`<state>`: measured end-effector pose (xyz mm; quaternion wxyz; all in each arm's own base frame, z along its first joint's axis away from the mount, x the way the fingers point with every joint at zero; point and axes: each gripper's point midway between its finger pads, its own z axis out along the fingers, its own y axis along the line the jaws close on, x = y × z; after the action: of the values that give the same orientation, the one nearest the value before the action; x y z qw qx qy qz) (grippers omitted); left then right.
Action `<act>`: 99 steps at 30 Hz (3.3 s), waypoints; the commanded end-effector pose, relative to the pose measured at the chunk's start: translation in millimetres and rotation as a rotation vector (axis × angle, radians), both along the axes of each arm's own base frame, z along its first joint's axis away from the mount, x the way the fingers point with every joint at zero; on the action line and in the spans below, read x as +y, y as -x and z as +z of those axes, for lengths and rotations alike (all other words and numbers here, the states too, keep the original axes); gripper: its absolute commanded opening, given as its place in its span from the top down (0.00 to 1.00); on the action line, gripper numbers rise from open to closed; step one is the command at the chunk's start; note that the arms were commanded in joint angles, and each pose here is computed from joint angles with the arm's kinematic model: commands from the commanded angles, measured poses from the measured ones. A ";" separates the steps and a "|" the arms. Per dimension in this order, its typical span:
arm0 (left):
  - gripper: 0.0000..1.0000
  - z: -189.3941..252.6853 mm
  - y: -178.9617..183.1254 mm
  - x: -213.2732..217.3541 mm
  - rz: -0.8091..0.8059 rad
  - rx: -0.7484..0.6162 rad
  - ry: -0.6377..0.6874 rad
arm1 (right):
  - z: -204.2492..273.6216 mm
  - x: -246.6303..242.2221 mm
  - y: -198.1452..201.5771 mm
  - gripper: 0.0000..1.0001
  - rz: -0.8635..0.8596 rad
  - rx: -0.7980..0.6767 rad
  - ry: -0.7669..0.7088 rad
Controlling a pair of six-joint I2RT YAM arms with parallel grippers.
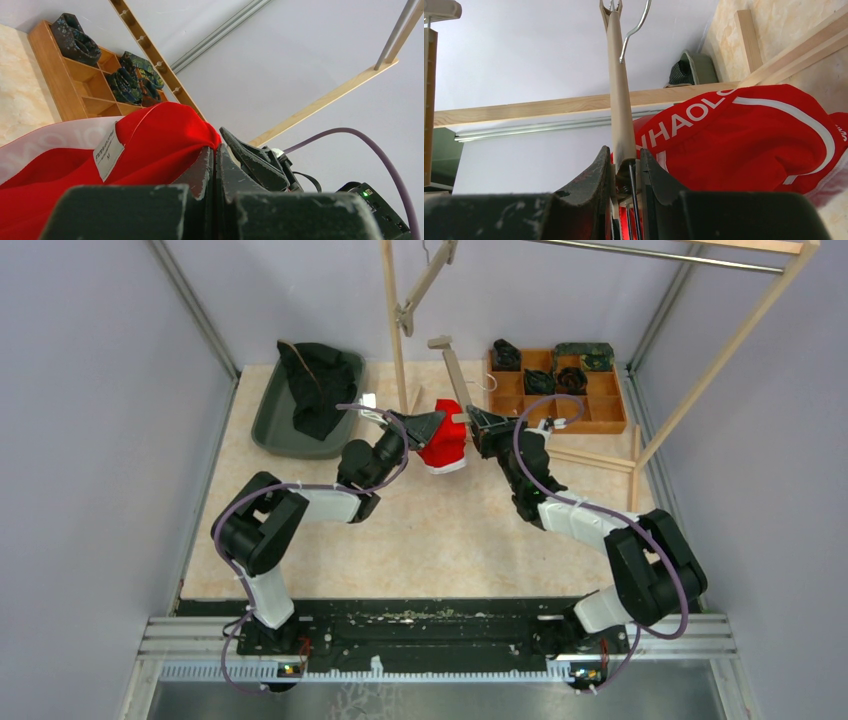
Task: Clip the underwear to the hanger
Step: Clamp the underwear onto the hanger.
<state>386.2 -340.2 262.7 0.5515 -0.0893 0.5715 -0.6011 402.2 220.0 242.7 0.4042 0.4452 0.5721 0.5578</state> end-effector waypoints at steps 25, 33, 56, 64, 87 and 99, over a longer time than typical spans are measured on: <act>1.00 17.7 7.3 0.3 -0.001 -0.068 0.030 | 54.5 18.9 -3.3 0.82 0.066 -0.161 -0.066; 1.00 16.4 7.5 0.7 -0.001 -0.065 0.035 | 54.4 17.5 -2.8 0.69 0.060 -0.166 -0.068; 1.00 -60.0 30.4 -7.0 -0.105 0.075 0.009 | -0.1 -20.6 24.5 0.32 0.043 -0.079 0.014; 1.00 -96.2 59.1 -12.8 -0.199 0.159 0.036 | -38.1 -65.0 55.4 0.19 -0.039 0.006 0.218; 1.00 -173.5 148.0 -5.4 -0.371 0.391 -0.109 | -63.7 -111.0 58.1 0.17 -0.003 0.035 0.995; 0.00 -174.5 124.8 47.7 -0.256 0.357 -0.141 | -72.0 -101.3 49.2 0.20 0.070 0.023 1.062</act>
<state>253.5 -312.4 64.8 0.2906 -0.1020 0.7378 -0.6007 340.4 115.8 142.9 0.5172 0.1817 0.8148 0.1883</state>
